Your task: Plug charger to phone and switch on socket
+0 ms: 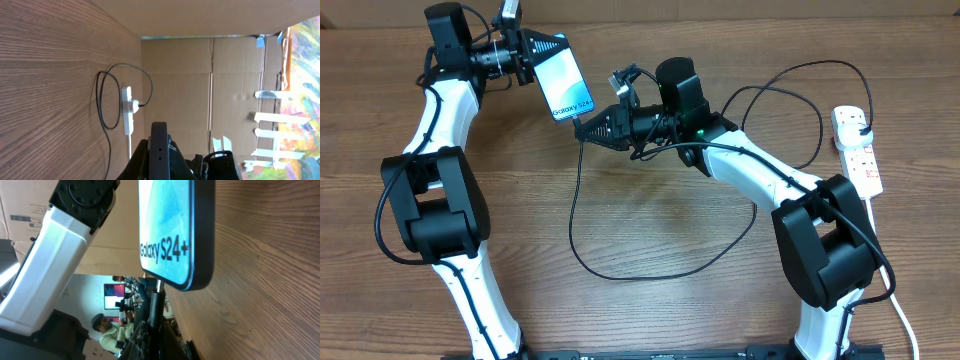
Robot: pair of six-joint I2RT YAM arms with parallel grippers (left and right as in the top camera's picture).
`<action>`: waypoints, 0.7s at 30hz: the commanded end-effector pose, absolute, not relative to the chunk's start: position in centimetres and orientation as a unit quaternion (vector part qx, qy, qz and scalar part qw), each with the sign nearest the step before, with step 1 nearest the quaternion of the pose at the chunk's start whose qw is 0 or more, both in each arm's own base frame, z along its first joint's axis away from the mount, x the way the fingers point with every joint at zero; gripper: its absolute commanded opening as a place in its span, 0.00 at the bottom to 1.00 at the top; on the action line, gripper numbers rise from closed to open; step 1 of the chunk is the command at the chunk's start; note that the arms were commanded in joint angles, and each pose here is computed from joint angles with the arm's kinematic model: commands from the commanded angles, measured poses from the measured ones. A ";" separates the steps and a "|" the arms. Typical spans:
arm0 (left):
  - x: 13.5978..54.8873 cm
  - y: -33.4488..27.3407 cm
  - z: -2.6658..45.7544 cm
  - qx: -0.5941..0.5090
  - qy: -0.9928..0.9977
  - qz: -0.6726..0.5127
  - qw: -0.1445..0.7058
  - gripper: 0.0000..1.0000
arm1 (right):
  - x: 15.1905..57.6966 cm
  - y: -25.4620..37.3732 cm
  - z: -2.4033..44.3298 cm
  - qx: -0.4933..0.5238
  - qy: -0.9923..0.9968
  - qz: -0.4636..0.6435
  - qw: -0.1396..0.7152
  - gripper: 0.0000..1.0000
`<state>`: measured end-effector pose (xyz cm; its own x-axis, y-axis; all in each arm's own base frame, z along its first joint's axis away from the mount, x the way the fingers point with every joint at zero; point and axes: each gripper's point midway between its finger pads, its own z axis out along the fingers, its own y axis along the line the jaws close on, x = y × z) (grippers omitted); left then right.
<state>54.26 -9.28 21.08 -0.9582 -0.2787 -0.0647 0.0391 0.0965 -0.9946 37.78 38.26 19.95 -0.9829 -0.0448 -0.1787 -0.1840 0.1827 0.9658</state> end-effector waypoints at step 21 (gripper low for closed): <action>51.2 -12.2 22.9 -0.012 0.706 -0.707 0.052 0.04 | 42.0 36.5 20.9 -0.002 0.789 0.598 0.141 0.04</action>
<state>54.27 -9.30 21.12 -0.9581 -0.2775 -0.0711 0.0454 0.0979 -0.9942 37.81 38.08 19.20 -0.9909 -0.0284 -0.1319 -0.1349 0.2159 0.9670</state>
